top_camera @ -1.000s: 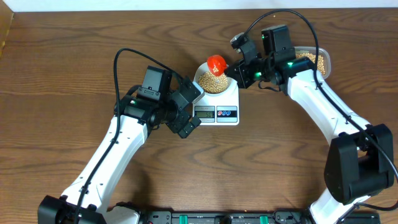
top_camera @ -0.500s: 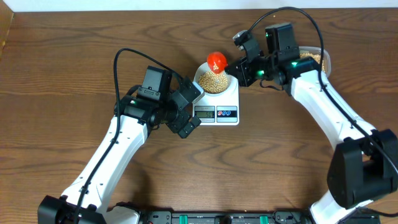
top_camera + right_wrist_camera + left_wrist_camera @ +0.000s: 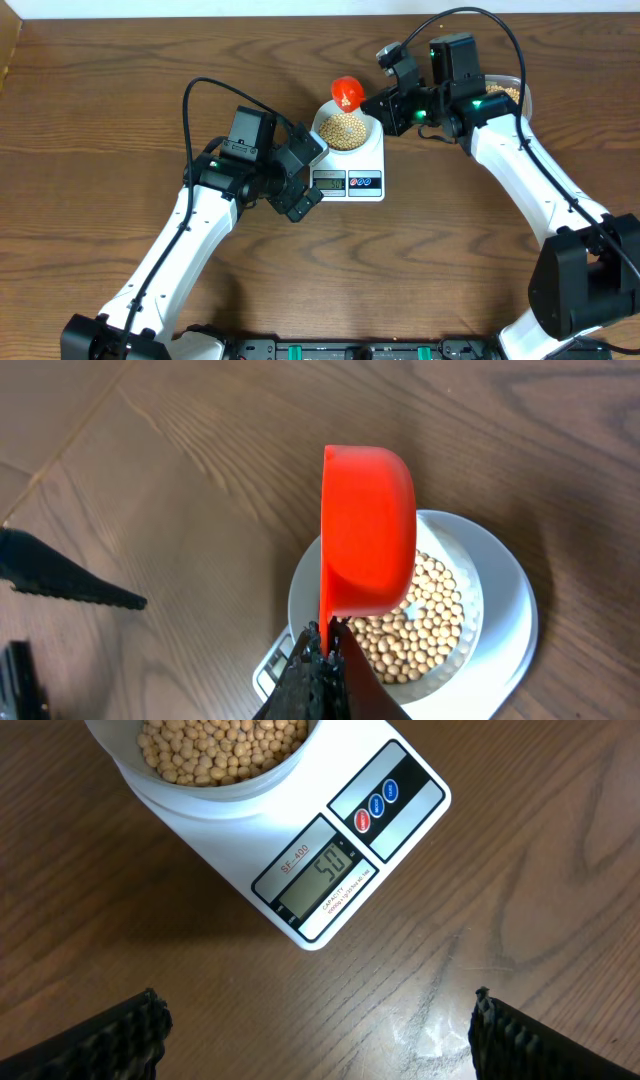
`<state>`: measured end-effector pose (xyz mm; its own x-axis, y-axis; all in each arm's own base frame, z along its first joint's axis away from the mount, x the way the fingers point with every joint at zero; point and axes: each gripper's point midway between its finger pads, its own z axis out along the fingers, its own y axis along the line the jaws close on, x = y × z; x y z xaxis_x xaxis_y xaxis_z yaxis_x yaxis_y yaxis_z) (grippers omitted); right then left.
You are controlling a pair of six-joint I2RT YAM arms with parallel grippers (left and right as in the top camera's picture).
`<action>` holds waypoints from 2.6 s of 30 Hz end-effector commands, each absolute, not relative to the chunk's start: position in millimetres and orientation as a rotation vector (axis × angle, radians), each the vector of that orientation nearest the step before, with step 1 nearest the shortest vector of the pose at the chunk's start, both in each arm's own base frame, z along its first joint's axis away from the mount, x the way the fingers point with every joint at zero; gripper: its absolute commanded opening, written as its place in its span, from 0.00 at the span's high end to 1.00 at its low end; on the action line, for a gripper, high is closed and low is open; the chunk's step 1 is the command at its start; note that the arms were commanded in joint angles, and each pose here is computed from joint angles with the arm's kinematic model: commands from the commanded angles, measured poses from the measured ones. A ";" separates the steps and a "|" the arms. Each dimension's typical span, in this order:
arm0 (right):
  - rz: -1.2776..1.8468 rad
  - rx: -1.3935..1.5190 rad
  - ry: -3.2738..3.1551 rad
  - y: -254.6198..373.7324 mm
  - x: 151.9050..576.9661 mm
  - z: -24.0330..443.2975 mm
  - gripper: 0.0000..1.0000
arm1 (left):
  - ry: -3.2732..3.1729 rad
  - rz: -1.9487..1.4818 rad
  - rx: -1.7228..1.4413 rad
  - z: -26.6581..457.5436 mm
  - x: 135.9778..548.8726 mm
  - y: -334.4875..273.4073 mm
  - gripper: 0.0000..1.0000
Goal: Scoop item into bowl and weigh 50g on scale
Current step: 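Lift the red scoop and carry it right to the soybean tub, then lower the scoop into the soybean tub with the right gripper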
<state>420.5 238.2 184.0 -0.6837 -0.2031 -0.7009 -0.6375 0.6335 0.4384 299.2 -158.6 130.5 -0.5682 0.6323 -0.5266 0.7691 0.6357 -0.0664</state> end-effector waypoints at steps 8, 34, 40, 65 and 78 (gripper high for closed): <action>1.081 -0.200 2.309 188.0 443.9 203.1 0.99 | 2.355 -0.384 1.115 142.3 303.4 -160.1 0.02; 0.934 0.263 2.369 18.9 441.9 193.7 0.98 | 2.355 -0.384 1.115 142.3 303.4 -160.1 0.02; 0.711 0.298 2.407 -2.7 434.8 194.7 0.99 | 2.355 -0.384 1.115 142.3 303.4 -160.1 0.02; 0.108 0.232 2.486 -60.1 431.5 177.7 0.99 | 2.355 -0.384 1.114 142.3 303.4 -160.1 0.02; -0.230 0.129 2.504 -42.6 431.8 177.4 0.99 | 2.355 -0.384 1.114 142.3 303.4 -160.1 0.02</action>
